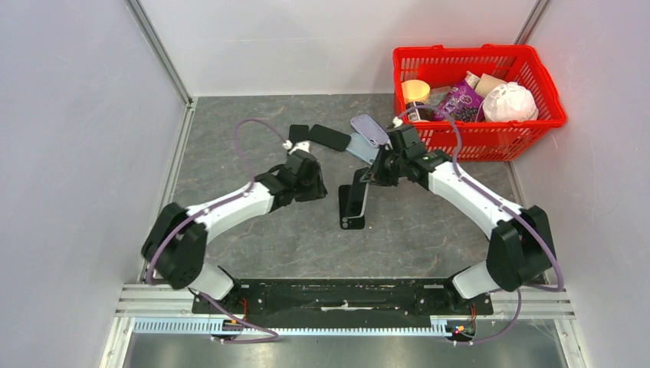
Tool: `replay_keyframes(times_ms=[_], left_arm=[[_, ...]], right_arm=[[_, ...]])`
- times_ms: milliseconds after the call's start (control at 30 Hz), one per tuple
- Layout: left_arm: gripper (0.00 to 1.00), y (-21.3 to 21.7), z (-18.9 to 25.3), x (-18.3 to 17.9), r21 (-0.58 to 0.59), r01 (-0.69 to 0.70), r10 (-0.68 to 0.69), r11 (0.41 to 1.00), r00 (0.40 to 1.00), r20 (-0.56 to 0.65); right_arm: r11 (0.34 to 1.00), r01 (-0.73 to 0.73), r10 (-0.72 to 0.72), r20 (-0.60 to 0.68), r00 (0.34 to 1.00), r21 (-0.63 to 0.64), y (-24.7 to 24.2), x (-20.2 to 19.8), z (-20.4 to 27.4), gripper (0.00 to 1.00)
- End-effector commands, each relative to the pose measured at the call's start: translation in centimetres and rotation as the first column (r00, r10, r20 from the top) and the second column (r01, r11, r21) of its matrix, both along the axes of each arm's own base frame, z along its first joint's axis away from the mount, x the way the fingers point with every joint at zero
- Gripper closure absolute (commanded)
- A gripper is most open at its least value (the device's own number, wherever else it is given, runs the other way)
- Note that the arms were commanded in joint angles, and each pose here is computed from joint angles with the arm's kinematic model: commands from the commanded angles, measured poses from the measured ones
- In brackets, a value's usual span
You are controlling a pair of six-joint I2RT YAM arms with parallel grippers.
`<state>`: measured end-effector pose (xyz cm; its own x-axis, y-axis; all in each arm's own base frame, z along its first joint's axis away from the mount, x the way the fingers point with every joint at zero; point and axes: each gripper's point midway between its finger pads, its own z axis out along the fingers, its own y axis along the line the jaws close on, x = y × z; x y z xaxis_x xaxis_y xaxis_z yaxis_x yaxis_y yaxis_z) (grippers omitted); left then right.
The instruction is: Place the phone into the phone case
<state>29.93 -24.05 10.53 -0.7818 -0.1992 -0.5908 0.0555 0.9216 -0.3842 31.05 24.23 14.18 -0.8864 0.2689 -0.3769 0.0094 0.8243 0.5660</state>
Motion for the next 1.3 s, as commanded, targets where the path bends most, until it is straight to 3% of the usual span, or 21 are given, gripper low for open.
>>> replay_keyframes(times_ms=[0,200,500,567,800,1000,1267], left_arm=[[0.49,-3.3,-1.3,1.0,0.071,0.055,-0.058,0.996,0.998,0.027],[0.51,-6.5,-3.8,1.0,0.149,0.085,-0.089,0.985,0.996,0.016],[0.61,-7.4,-6.3,1.4,0.308,0.049,-0.065,0.95,0.997,0.044],[0.66,-7.2,-6.6,1.4,0.342,0.034,-0.055,0.939,0.997,0.053],[0.97,-5.7,-6.8,0.7,0.372,-0.016,-0.002,0.928,0.999,0.048],[0.98,-2.9,-5.3,-1.0,0.366,-0.047,0.025,0.929,0.998,0.064],[0.98,0.4,-4.8,-3.3,0.356,-0.077,0.056,0.931,0.996,0.069]], right_arm=[[0.996,0.049,-0.045,0.048,0.998,-0.069,-3.8,-0.8,1.2,1.0],[0.99,0.082,-0.072,0.094,0.993,-0.113,-5.9,-1.4,2.4,1.0],[0.99,0.055,-0.043,0.095,0.995,-0.13,-6.2,-1.8,2.4,1.0],[0.991,0.043,-0.031,0.095,0.995,-0.127,-6.1,-1.7,2.5,1.0],[0.996,-0.046,0.053,0.097,0.994,-0.073,-4.3,-1.3,2.9,1.0],[0.979,-0.183,0.177,0.064,0.982,0.092,-0.5,-1.3,2.9,1.0],[0.938,-0.237,0.238,0.027,0.971,0.252,3.6,-0.5,1.4,1.0]])
